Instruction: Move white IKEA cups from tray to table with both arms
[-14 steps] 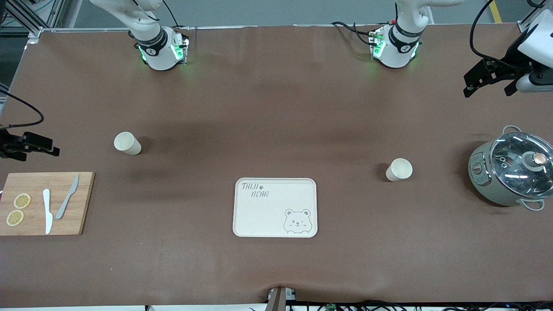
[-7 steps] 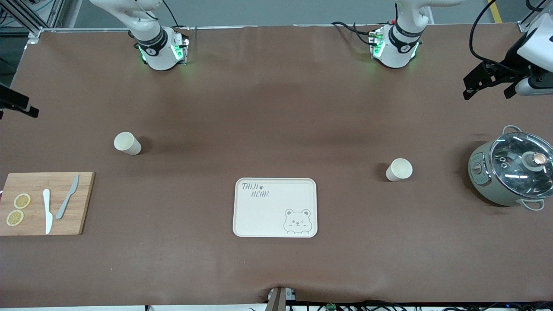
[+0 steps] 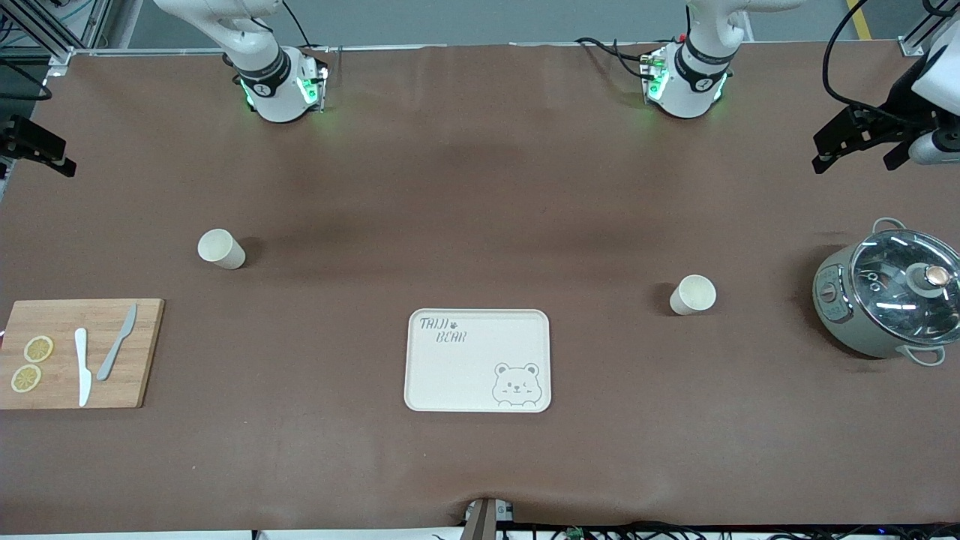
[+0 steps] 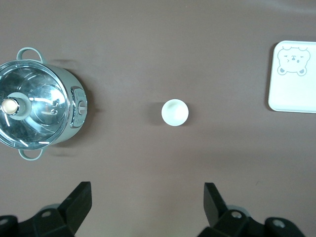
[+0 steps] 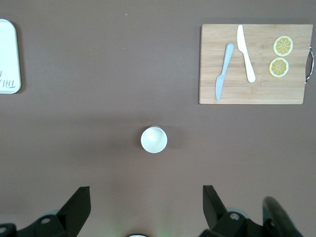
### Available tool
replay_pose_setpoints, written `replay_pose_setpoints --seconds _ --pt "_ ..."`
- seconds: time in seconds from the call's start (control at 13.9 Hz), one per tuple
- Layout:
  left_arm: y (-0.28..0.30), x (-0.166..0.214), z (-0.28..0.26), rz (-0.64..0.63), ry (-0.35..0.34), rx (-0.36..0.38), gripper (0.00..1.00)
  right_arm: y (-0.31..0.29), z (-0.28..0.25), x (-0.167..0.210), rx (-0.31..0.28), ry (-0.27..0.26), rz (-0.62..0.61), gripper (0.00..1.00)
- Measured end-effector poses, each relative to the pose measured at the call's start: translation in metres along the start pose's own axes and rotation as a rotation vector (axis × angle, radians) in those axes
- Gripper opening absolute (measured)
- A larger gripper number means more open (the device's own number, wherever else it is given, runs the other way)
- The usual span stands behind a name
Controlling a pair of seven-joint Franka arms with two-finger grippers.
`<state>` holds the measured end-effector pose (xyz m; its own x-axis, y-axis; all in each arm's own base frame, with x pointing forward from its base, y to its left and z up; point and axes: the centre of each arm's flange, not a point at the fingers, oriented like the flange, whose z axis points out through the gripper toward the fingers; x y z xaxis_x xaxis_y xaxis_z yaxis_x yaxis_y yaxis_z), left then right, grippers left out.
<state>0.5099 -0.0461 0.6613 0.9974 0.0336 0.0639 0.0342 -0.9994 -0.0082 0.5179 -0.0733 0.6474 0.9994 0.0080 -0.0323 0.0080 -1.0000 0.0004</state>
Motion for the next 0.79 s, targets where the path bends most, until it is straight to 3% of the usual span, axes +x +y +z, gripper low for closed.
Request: replay_pose_setpoints --seconds 0.79 --pt "-0.012 0.006 -0.008 -0.023 0.018 0.001 1.00 -0.005 0.003 0.001 -0.001 0.004 -0.010 1.00"
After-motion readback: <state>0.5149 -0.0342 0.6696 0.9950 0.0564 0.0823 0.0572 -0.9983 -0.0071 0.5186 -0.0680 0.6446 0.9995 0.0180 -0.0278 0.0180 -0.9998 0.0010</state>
